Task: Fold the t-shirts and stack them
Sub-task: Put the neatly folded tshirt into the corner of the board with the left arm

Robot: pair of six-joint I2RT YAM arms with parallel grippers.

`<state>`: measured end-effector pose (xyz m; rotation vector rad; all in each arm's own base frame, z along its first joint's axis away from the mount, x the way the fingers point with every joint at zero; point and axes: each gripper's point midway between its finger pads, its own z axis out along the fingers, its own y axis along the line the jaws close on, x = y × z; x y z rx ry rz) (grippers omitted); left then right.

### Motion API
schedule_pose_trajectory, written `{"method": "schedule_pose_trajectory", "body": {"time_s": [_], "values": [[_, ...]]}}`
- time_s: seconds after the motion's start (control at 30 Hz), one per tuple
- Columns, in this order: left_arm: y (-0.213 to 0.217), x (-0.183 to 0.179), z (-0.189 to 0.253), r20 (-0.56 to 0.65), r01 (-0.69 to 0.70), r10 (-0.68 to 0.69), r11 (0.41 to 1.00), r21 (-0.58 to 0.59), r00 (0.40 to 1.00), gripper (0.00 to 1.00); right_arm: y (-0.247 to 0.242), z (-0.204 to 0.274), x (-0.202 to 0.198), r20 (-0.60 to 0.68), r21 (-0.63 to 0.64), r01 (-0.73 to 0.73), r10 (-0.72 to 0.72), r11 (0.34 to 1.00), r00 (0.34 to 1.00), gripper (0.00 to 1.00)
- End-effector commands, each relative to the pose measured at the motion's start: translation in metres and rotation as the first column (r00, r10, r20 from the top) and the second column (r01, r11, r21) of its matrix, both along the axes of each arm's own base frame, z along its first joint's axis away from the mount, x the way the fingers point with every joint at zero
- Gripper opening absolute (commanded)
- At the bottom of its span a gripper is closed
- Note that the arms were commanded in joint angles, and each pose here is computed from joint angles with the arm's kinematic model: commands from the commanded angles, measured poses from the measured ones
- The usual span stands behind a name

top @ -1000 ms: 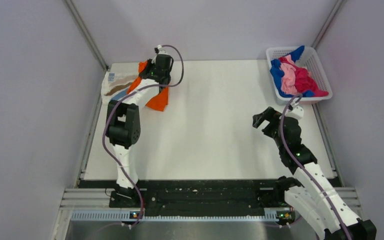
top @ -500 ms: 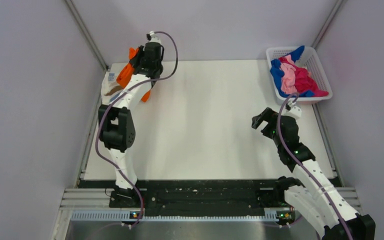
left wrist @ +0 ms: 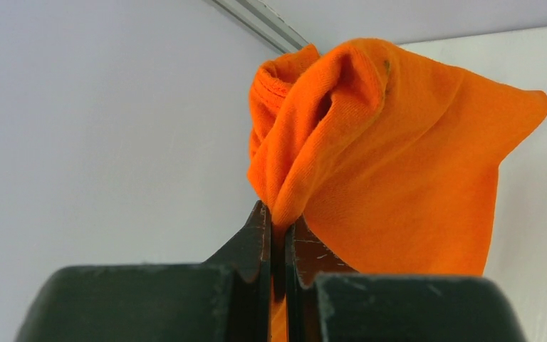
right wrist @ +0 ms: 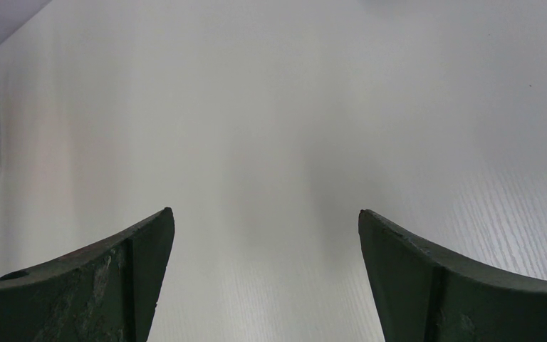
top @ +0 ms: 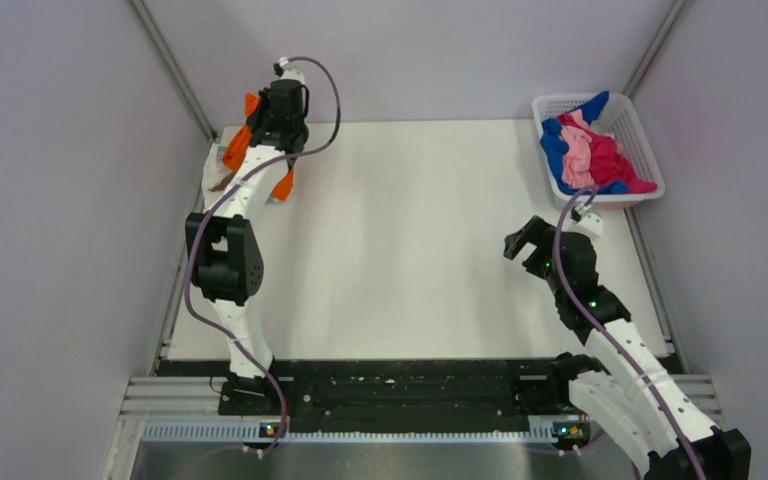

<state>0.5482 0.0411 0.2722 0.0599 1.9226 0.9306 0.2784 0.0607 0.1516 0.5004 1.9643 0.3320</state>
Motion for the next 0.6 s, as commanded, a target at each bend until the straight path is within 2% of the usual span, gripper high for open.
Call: {"method": "schedule_pose_trajectory", "body": {"time_s": [0.0,0.2,0.57], "values": [[0.008,0.016,0.011,0.072,-0.011,0.014,0.999,-0.037,0.997,0.00,-0.008,0.020,0.006,0.048,-0.018,0.031,-0.030,0.999,0.998,0.99],[0.035,0.029,-0.015,0.042,-0.045,0.048,0.996,-0.076,0.998,0.00,-0.010,0.019,0.005,0.041,-0.027,0.042,-0.041,0.999,0.998,0.99],[0.068,0.048,-0.043,0.067,-0.113,0.119,0.989,-0.092,0.991,0.00,-0.015,0.020,0.006,0.032,-0.049,0.062,-0.061,0.997,0.998,0.99]]}}
